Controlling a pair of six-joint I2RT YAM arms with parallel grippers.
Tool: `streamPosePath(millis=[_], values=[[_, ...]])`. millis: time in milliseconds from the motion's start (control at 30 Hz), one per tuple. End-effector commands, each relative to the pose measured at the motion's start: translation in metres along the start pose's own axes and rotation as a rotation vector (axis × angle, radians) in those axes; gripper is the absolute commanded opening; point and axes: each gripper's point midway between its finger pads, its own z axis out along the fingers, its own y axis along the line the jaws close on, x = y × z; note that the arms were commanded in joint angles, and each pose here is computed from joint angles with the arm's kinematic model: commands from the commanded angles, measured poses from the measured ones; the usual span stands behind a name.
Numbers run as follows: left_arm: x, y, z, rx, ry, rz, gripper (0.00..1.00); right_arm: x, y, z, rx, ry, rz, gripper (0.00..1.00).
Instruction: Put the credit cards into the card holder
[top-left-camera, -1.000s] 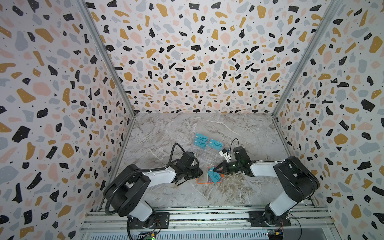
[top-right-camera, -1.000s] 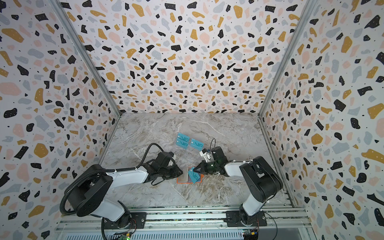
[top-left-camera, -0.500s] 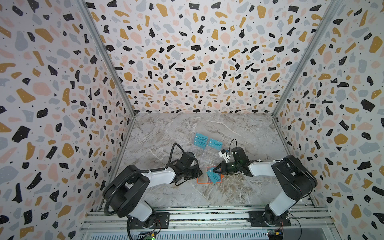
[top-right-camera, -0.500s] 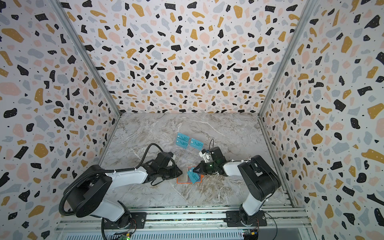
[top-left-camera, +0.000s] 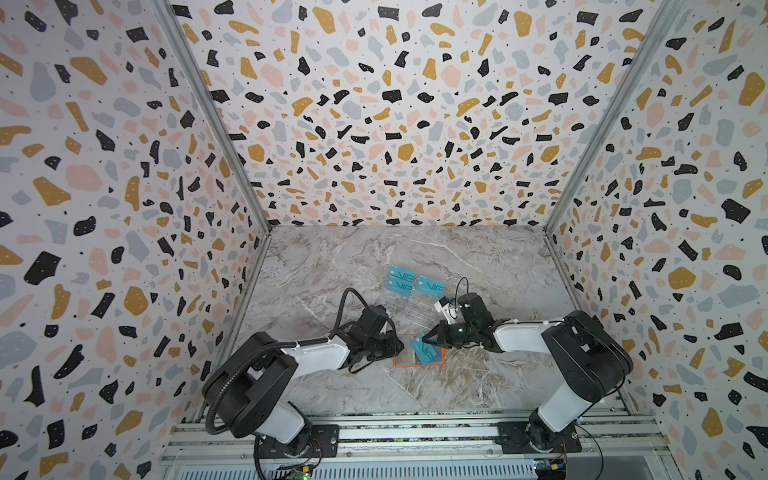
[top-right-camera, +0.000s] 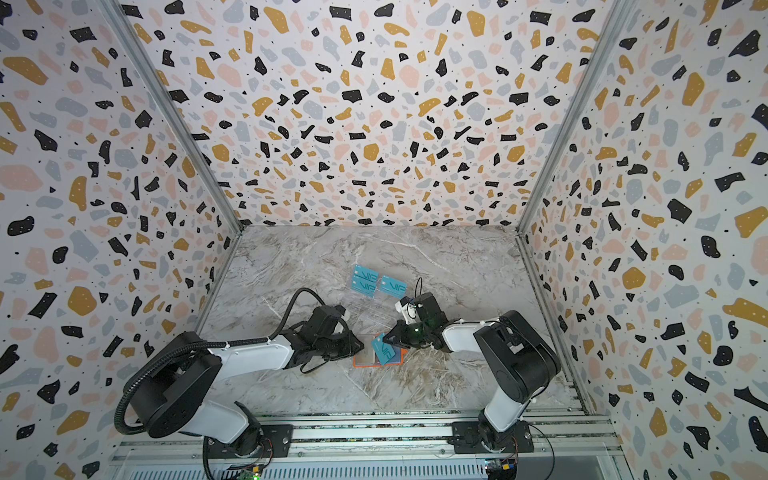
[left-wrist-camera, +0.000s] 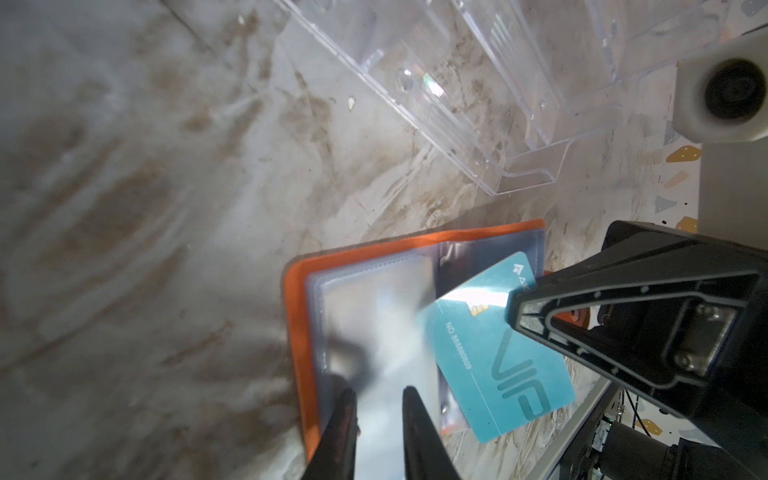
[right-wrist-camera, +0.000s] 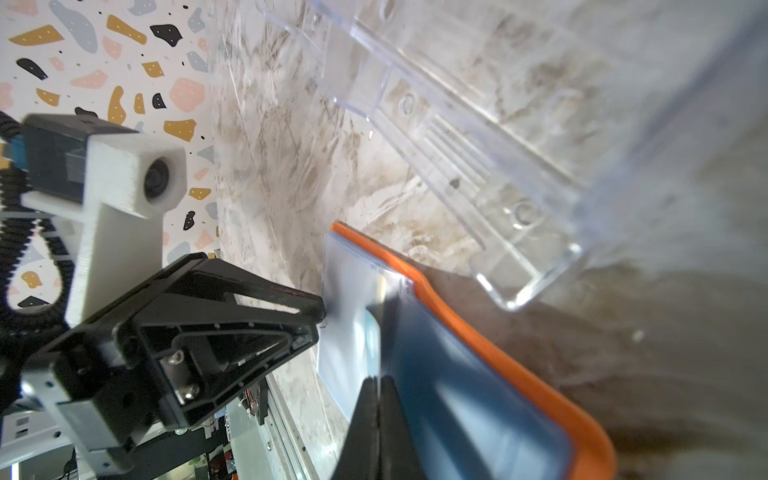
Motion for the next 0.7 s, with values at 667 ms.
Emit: streamPosePath(millis=[667], values=[[0.014, 0.004, -0.001, 0.03, 0.016, -0.009, 0.17, -0.001, -0.001, 0.012, -0.039, -0.125, 0.099, 0.0]])
